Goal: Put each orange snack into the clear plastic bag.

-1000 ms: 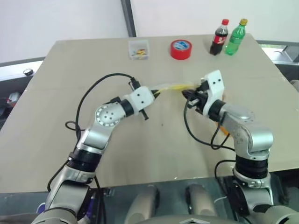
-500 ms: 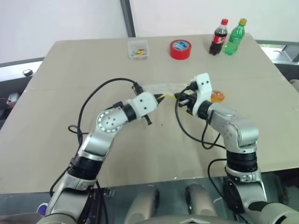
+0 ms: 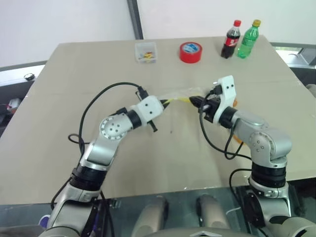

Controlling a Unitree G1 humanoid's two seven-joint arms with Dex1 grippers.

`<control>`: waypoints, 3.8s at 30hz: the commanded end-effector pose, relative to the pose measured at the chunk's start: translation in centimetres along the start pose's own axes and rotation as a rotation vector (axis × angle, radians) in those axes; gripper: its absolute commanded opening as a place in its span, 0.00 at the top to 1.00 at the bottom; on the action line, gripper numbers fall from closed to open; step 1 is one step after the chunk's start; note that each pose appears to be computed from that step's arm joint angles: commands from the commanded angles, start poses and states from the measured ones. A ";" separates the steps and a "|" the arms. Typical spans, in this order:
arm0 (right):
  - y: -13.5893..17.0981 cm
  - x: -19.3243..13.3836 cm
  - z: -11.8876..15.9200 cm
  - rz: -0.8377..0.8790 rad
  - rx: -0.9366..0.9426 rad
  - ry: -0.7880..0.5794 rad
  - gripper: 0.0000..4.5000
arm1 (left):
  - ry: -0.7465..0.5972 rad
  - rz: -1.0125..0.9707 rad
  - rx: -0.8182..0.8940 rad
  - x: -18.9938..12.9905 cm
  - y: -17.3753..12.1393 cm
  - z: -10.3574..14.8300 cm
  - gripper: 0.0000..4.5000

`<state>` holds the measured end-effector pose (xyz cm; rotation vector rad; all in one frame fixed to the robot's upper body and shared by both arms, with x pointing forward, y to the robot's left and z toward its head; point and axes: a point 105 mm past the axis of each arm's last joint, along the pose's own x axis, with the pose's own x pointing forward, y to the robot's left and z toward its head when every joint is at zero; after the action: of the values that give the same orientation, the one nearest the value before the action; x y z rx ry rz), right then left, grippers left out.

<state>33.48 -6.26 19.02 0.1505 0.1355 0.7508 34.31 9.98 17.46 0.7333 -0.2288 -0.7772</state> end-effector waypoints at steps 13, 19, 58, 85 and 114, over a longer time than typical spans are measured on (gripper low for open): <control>-0.2 2.5 0.2 -0.039 0.100 -0.054 0.99 | -0.066 -0.026 0.058 -0.8 -0.6 2.2 1.00; -1.4 3.8 -1.0 -0.111 0.218 -0.058 0.99 | -0.065 -0.058 0.058 -1.4 -1.2 1.9 1.00; -7.5 -7.8 -1.5 -0.250 -0.716 0.169 0.01 | 0.028 0.048 0.011 -0.8 1.3 -2.3 1.00; -4.2 -8.1 -4.5 -0.059 -0.181 0.165 0.73 | -0.017 -0.008 -0.008 -1.8 0.1 -1.8 1.00; 1.0 5.6 -5.4 0.150 0.179 0.094 0.73 | -0.040 -0.219 0.056 -3.9 -4.4 -1.3 1.00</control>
<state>35.92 -1.70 12.35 0.2274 0.3143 0.8632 29.56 11.07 12.78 0.8072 -0.1745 -1.0337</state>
